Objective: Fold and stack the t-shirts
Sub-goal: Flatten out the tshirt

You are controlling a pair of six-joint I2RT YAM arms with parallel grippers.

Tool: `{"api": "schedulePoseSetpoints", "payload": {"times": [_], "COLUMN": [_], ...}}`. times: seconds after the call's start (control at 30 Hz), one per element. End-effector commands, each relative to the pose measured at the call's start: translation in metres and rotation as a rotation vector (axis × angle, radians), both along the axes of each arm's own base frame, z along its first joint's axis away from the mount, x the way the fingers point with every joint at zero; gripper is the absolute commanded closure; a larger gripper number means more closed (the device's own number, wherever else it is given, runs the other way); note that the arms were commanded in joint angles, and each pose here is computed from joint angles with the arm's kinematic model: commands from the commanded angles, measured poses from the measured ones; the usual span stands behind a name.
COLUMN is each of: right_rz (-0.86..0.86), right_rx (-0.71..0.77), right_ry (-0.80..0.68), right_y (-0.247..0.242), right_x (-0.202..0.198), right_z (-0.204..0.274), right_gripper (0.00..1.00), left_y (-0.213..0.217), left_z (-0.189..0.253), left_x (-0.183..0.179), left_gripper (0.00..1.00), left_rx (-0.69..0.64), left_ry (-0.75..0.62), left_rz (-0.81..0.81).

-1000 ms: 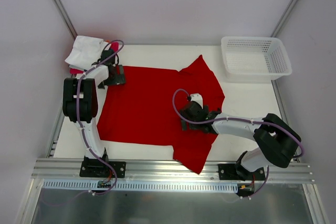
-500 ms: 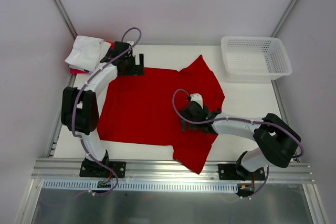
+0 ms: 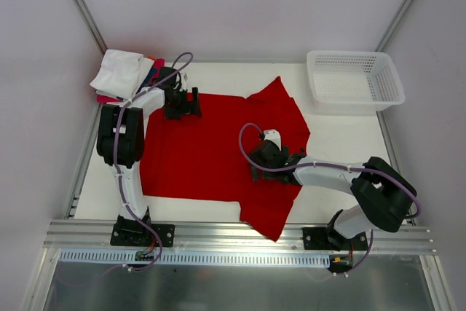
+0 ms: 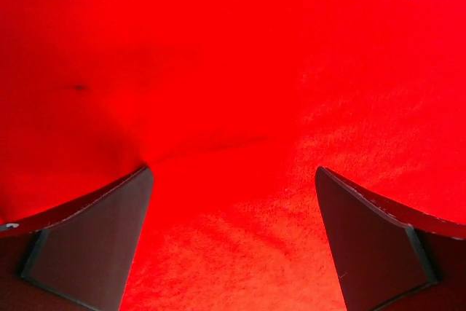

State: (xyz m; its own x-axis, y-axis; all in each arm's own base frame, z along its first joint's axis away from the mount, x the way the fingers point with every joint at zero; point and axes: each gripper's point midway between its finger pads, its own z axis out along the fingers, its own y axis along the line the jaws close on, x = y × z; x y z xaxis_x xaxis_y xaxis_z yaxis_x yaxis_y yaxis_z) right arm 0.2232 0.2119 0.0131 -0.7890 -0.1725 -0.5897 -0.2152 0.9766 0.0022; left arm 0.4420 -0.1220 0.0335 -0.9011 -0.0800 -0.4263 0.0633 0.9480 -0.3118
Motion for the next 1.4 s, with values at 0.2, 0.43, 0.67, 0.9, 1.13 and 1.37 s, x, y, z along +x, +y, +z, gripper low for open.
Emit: {"api": "schedulePoseSetpoints", "payload": {"times": [0.2,0.43,0.67,0.9,1.13,1.37], "right_rz": [-0.009,-0.005,0.0,0.022,0.083,0.071], "right_rx": [-0.143,-0.138,-0.147,-0.148,0.034,0.268], "right_ry": [0.233,0.235,0.235,0.226,0.158,0.165], "right_y": [-0.045,-0.044,-0.042,-0.036,-0.007,0.007], "right_x": [-0.054,-0.054,-0.051,-0.045,-0.012,0.084], "right_z": [-0.045,-0.046,-0.046,-0.039,0.018,0.093], "right_gripper": [0.11,0.11,0.12,0.12,0.1,0.11], "left_y": [0.065,0.067,-0.008,-0.067,-0.069,-0.044], "left_z": [-0.011,0.001,0.077,0.178,0.149,0.114], "left_x": [-0.027,-0.032,-0.016,-0.029,-0.096,-0.137], "left_gripper": [0.01,0.01,0.01,0.01,0.01,0.01], "left_rx": [0.134,0.177,-0.054,-0.198,-0.079,0.001], "left_ry": [0.09,0.069,-0.119,-0.333,-0.321,-0.313], "left_rz": [0.188,0.185,-0.027,-0.176,-0.093,-0.057]}}
